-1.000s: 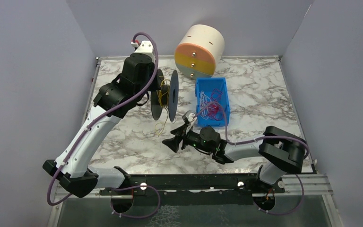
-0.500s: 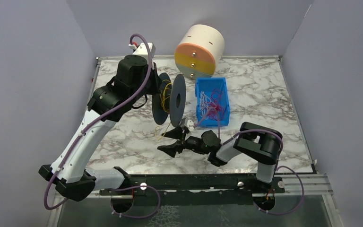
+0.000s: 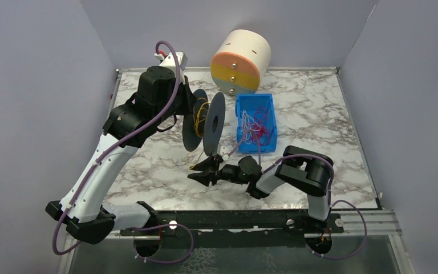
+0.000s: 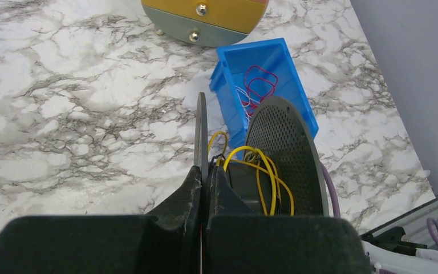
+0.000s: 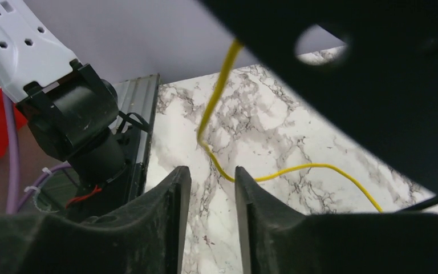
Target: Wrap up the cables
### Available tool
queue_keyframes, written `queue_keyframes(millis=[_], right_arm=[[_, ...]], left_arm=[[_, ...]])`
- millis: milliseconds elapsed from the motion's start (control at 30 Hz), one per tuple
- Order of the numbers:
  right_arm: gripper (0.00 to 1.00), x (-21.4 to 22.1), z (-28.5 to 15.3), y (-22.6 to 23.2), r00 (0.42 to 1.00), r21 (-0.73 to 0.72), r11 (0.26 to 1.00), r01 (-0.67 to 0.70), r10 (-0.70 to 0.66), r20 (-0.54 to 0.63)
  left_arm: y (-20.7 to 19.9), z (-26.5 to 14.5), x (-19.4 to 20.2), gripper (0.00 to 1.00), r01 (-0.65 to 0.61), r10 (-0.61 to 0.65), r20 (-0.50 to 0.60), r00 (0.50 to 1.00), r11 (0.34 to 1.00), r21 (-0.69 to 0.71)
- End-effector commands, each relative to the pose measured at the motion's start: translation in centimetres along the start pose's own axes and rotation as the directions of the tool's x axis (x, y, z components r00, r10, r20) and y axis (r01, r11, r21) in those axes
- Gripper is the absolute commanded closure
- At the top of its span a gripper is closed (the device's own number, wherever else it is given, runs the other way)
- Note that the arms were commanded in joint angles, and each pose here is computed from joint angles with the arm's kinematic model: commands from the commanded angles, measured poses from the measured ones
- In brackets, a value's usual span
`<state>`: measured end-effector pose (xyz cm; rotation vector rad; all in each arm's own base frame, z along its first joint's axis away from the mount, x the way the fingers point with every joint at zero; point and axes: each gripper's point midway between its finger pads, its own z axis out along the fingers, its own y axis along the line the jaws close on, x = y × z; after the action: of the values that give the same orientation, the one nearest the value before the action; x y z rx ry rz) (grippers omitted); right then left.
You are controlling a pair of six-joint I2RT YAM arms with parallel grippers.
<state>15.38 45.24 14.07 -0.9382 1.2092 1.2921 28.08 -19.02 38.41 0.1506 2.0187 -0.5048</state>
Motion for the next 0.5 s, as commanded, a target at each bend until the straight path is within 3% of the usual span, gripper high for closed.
queue_keyframes(millis=[0, 100, 167, 300, 467], right_arm=[[0.69, -5.1, 0.1, 1.2, 0.972, -0.045, 0.993, 0.109, -0.097, 0.214], [0.84, -4.9, -0.7, 0.7, 0.973, -0.006, 0.995, 0.101, -0.097, 0.211], [0.86, -4.7, -1.1, 0.7, 0.974, 0.005, 0.995, 0.096, -0.095, 0.204], [0.71, -5.1, -1.9, 1.1, 0.975, -0.002, 0.996, 0.089, -0.087, 0.203], [0.61, -6.0, -2.9, 1.7, 0.972, -0.004, 0.994, 0.106, -0.103, 0.212]], left_arm=[[-2.8, -2.3, -2.3, 1.00, 0.075, -0.085, 0.064, 0.994, 0.987, 0.143], [-3.2, -2.9, -2.7, 1.00, 0.082, -0.095, 0.076, 0.993, 0.983, 0.163], [-3.3, -3.2, -2.9, 1.00, 0.088, -0.103, 0.081, 0.991, 0.981, 0.171], [-3.2, -3.6, -3.2, 1.00, 0.103, -0.119, 0.095, 0.988, 0.981, 0.165], [-3.1, -4.2, -3.8, 1.00, 0.136, -0.158, 0.123, 0.980, 0.976, 0.169]])
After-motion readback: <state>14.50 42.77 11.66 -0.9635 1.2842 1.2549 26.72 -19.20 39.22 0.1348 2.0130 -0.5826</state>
